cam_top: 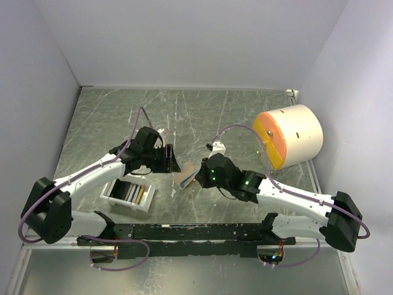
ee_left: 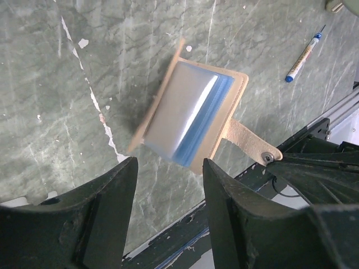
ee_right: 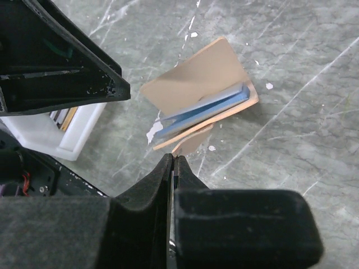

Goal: Put the credit cards into the card holder

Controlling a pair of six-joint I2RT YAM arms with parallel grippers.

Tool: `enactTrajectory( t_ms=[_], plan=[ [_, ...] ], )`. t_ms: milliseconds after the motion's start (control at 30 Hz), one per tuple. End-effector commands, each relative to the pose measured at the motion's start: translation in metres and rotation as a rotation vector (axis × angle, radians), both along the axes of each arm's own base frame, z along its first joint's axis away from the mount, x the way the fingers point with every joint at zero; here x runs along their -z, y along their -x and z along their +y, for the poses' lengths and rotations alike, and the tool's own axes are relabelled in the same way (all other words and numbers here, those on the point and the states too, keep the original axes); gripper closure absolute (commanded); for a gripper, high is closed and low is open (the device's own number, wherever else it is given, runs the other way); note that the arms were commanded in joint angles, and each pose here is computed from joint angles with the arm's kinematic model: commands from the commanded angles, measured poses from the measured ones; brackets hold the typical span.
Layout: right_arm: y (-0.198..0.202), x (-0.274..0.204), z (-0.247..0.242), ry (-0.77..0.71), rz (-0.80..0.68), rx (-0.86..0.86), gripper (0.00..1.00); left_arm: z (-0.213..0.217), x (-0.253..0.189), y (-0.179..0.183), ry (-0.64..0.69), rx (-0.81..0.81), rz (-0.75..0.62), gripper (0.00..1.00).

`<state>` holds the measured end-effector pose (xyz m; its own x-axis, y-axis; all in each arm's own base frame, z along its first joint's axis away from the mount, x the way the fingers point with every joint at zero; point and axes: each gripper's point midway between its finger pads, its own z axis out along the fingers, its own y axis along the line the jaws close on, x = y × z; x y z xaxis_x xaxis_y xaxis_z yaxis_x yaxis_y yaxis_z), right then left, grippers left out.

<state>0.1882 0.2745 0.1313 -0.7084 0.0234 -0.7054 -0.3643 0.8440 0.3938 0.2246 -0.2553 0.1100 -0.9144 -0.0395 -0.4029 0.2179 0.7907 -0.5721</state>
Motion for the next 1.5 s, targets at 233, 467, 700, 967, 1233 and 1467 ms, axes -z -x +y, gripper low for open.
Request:
enactTrajectory(
  t_ms=[233, 467, 700, 967, 1233, 1467],
  plan=[
    [-0.015, 0.015, -0.040, 0.139, -0.041, 0.128, 1.00, 0.003, -0.001, -0.004, -0.053, 0.043, -0.042, 0.39],
    [-0.016, 0.036, -0.062, 0.174, 0.003, 0.175, 1.00, -0.008, 0.003, -0.004, -0.014, 0.079, -0.018, 0.42],
    [-0.021, 0.054, -0.075, 0.209, 0.037, 0.209, 0.98, -0.006, 0.022, -0.007, -0.067, 0.079, 0.014, 0.44],
    [-0.028, 0.047, -0.079, 0.209, 0.062, 0.246, 0.67, -0.024, 0.017, -0.014, 0.025, 0.097, -0.005, 0.39],
    [-0.027, -0.011, -0.037, -0.020, 0.074, 0.185, 0.57, -0.032, 0.026, -0.024, 0.052, 0.076, -0.006, 0.38],
    [-0.022, -0.019, 0.025, -0.273, 0.106, 0.044, 0.57, -0.044, 0.033, -0.025, 0.100, 0.098, 0.027, 0.44]
  ],
)
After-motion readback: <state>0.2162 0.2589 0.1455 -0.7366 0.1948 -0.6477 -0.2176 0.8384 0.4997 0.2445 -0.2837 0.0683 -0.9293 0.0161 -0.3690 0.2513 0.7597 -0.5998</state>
